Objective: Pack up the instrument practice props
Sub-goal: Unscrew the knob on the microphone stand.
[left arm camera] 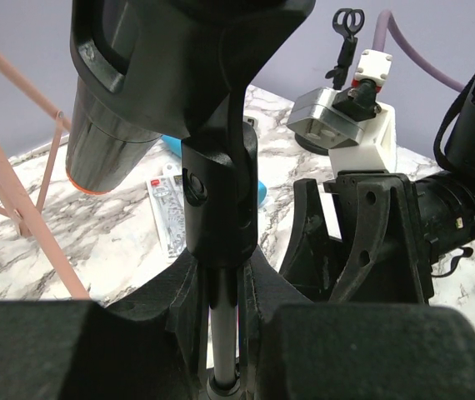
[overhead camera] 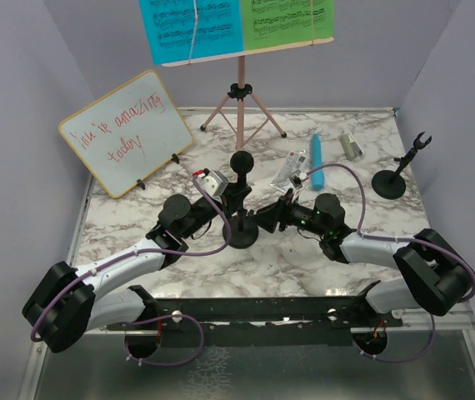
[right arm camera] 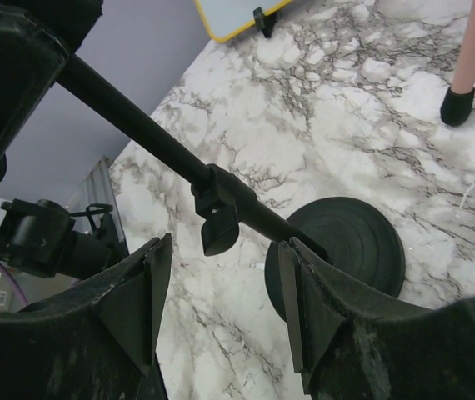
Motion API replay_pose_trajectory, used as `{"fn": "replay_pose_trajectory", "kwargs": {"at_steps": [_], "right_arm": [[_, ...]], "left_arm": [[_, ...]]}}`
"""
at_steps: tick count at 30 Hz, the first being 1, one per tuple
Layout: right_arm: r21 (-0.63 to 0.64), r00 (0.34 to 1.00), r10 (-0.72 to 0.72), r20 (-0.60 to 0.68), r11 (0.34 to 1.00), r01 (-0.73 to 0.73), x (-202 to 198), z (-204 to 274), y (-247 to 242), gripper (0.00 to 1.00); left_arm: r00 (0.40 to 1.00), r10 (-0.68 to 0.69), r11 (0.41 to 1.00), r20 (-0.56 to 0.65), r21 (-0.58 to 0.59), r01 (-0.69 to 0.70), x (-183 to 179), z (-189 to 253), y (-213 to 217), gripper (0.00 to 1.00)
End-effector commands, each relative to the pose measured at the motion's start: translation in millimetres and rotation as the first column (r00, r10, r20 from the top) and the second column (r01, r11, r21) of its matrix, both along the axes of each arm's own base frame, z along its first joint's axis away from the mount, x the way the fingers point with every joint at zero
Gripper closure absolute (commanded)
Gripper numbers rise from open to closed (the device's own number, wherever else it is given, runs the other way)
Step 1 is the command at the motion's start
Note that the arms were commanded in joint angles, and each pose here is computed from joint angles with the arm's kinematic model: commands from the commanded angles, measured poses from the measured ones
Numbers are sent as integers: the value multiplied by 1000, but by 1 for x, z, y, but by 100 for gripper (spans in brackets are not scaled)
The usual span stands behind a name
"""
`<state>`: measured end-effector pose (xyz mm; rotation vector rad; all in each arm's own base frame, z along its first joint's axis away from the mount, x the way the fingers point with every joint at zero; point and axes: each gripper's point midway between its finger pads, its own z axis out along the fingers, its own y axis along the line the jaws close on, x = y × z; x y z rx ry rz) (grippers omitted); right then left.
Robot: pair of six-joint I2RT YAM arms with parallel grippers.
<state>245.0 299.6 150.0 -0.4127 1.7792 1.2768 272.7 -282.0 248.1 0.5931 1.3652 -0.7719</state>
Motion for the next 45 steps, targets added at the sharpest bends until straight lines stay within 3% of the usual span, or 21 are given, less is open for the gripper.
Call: {"fn": "replay_pose_trajectory", "kwargs": {"at_steps": [1,10,17,23,26,30,35,40,45], "right_arm": [[78,997,73,40,994,-76,0,23,10,42],[106,991,123,49,986,-127,3,20,18,56],[79,986,149,78,985,-155,3,11,20,82],[-116,961,178,214,981,-156,9,-6,13,98],[-237,930,190,314,964,-117,15,-15,3,100],[-365,842,255,476,928,-75,18,-19,-6,100],[-525,687,382,618,851,0,14,-28,-6,99],[-657,479,512,713,725,204,11,-41,2,100],[-683,259,649,716,571,456,10,-42,6,100]], "left_arm": [[996,3,995,-92,101,6,-1,-36,2,100],[996,-6,996,-91,91,14,-2,-32,0,100],[996,-3,996,-86,89,11,-2,-31,1,100],[997,5,996,-73,93,2,3,-26,-1,100],[998,10,995,-55,100,-4,8,-22,-3,100],[999,27,994,-25,111,-24,18,-14,-6,100],[1000,11,998,-7,63,-11,16,-10,-10,100],[1000,-27,998,8,50,27,6,-14,-9,100],[999,-14,998,32,67,12,1,-17,-1,100]]}}
